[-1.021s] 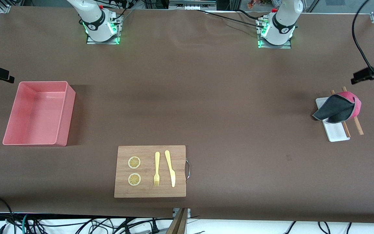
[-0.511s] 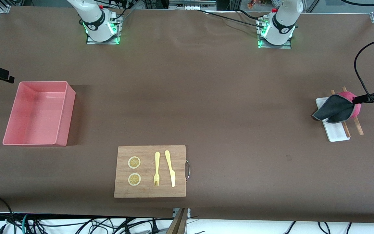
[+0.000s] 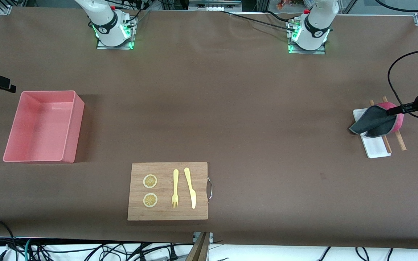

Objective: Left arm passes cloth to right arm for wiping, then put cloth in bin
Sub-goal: 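Close the left gripper on the cloth's pink edge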

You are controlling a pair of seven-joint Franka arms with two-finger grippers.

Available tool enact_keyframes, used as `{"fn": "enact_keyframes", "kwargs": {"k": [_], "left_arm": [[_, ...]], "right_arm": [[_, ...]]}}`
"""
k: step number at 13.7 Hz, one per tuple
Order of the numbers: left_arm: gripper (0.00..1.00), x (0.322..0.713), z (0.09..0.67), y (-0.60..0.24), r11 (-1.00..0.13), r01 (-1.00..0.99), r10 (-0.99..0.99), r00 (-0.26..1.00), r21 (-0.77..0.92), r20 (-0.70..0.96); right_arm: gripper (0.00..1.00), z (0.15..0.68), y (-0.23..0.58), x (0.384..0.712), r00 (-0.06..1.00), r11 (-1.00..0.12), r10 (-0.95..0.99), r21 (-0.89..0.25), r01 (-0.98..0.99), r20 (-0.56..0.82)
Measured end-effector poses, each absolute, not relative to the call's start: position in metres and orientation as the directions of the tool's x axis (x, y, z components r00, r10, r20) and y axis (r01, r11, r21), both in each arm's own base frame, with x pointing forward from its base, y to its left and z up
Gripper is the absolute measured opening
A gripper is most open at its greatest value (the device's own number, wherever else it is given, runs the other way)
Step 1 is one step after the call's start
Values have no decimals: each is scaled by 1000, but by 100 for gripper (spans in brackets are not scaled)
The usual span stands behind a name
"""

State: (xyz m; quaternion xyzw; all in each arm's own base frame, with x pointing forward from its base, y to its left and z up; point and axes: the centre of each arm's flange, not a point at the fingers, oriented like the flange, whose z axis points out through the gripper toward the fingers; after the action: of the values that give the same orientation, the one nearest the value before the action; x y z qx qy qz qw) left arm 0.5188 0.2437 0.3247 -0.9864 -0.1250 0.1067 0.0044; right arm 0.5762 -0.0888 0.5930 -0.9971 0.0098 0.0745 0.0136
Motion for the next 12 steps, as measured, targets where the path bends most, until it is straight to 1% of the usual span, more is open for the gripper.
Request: {"fn": "enact_keyframes", "kwargs": {"k": [7,8,9,10,11,12], "left_arm": [[100,519,309,237,-965,258,261,950,-40,-173],[93,519,309,237,-966,255,258,950,-44,-174],[81,518,308,238,-967,248,253,951,-54,-177],[71,518,308,239,-968,243,250,952,-61,-178],[67,518,308,239,-968,242,249,952,-62,-178],[67,518,308,239,-968,241,249,952,-63,-178]], "right_arm": [[100,593,-87,577,989,-1000,-14,-26,-18,-148],[100,592,-86,577,989,-1000,-12,-26,-16,-149],[100,591,-85,578,989,-1000,-11,-27,-15,-150],[100,591,-85,578,989,-1000,-11,-27,-15,-150],[100,591,-85,578,989,-1000,-10,-27,-14,-151],[100,591,-85,578,989,-1000,-10,-27,-14,-151]]}}
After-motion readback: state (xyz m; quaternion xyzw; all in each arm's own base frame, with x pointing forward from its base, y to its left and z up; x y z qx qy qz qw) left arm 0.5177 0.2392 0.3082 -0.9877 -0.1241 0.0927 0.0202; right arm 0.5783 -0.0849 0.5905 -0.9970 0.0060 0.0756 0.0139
